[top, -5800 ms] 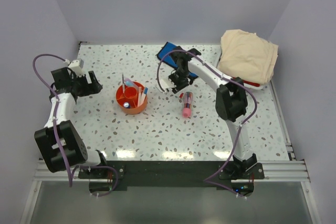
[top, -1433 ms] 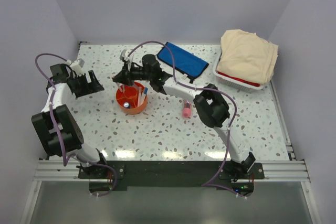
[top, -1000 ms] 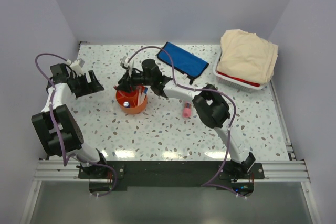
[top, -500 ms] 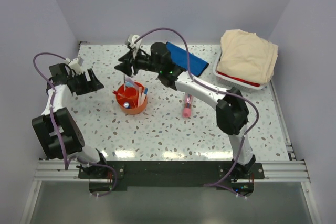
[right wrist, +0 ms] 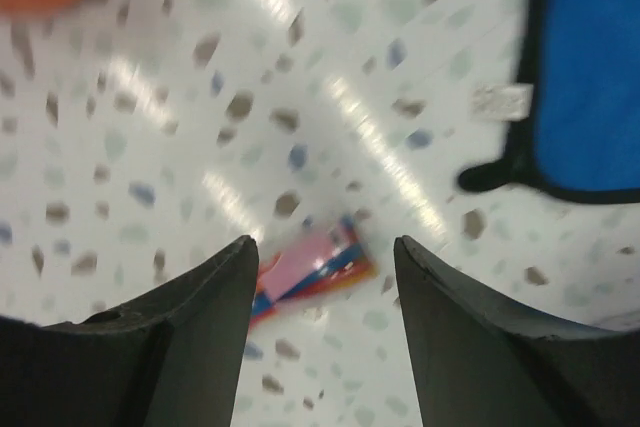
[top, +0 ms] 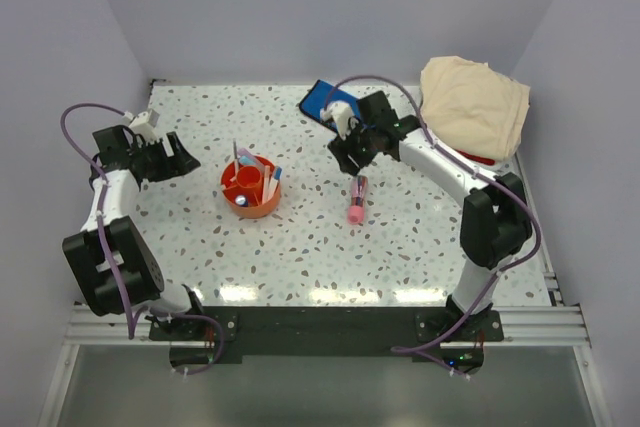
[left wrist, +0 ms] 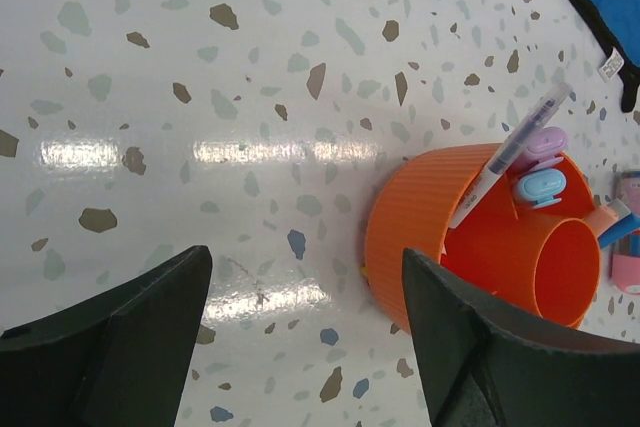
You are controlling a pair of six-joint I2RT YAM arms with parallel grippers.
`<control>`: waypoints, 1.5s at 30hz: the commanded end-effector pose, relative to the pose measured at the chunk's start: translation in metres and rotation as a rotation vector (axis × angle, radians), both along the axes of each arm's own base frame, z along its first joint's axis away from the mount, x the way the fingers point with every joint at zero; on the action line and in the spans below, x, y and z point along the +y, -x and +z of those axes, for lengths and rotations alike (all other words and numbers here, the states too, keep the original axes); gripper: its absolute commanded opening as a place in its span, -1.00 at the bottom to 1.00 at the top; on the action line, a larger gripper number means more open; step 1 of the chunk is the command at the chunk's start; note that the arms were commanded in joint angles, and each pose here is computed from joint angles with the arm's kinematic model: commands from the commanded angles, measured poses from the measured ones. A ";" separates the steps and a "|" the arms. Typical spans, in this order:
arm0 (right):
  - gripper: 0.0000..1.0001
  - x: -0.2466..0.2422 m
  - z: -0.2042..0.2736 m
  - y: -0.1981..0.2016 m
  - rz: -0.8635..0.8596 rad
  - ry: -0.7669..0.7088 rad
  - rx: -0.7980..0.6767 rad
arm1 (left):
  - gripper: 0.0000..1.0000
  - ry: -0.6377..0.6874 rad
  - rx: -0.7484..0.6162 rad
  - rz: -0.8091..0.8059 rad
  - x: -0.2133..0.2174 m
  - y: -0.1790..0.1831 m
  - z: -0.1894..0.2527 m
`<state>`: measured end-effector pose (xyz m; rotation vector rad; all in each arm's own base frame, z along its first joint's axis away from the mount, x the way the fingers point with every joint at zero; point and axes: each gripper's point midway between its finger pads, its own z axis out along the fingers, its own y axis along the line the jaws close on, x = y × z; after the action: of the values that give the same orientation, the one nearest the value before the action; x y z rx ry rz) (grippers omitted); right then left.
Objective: Sort the stationery into containers
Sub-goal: Pick up the stationery from the center of the board.
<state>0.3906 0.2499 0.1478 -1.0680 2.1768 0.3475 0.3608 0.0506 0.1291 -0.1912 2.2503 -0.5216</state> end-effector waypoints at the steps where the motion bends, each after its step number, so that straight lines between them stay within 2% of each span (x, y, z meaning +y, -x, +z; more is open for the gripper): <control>1: 0.25 0.001 0.032 0.072 0.714 0.163 -0.168 | 0.64 -0.015 -0.082 -0.008 0.002 -0.006 0.021; 6: 0.27 -0.013 0.033 0.080 1.187 0.373 -0.275 | 0.64 -0.009 -0.087 0.006 0.002 -0.006 0.016; 10: 0.26 -0.027 0.016 0.076 1.432 0.516 -0.317 | 0.64 -0.009 -0.111 0.020 0.000 -0.001 0.022; 17: 0.29 -0.032 -0.025 0.094 1.739 0.545 -0.315 | 0.66 -0.040 -0.111 0.033 -0.001 0.010 0.017; 21: 0.34 -0.020 -0.040 0.095 1.801 0.537 -0.363 | 0.66 -0.043 -0.112 0.043 0.000 0.013 0.017; 29: 0.34 -0.011 -0.078 0.103 1.886 0.535 -0.318 | 0.67 -0.066 -0.104 0.048 0.001 0.017 0.017; 42: 0.24 -0.011 -0.119 0.068 1.901 0.667 -0.263 | 0.68 -0.071 -0.100 0.054 0.002 0.020 0.015; 43: 0.22 -0.011 -0.122 0.068 1.901 0.669 -0.256 | 0.68 -0.070 -0.098 0.052 0.002 0.019 0.015; 45: 0.02 -0.010 -0.124 0.064 1.884 0.674 -0.252 | 0.68 -0.069 -0.097 0.051 0.002 0.019 0.014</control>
<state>0.3011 0.2226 0.0166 -2.9649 0.7973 0.3073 0.3388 0.0468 0.1367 -0.1978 2.1851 -0.4413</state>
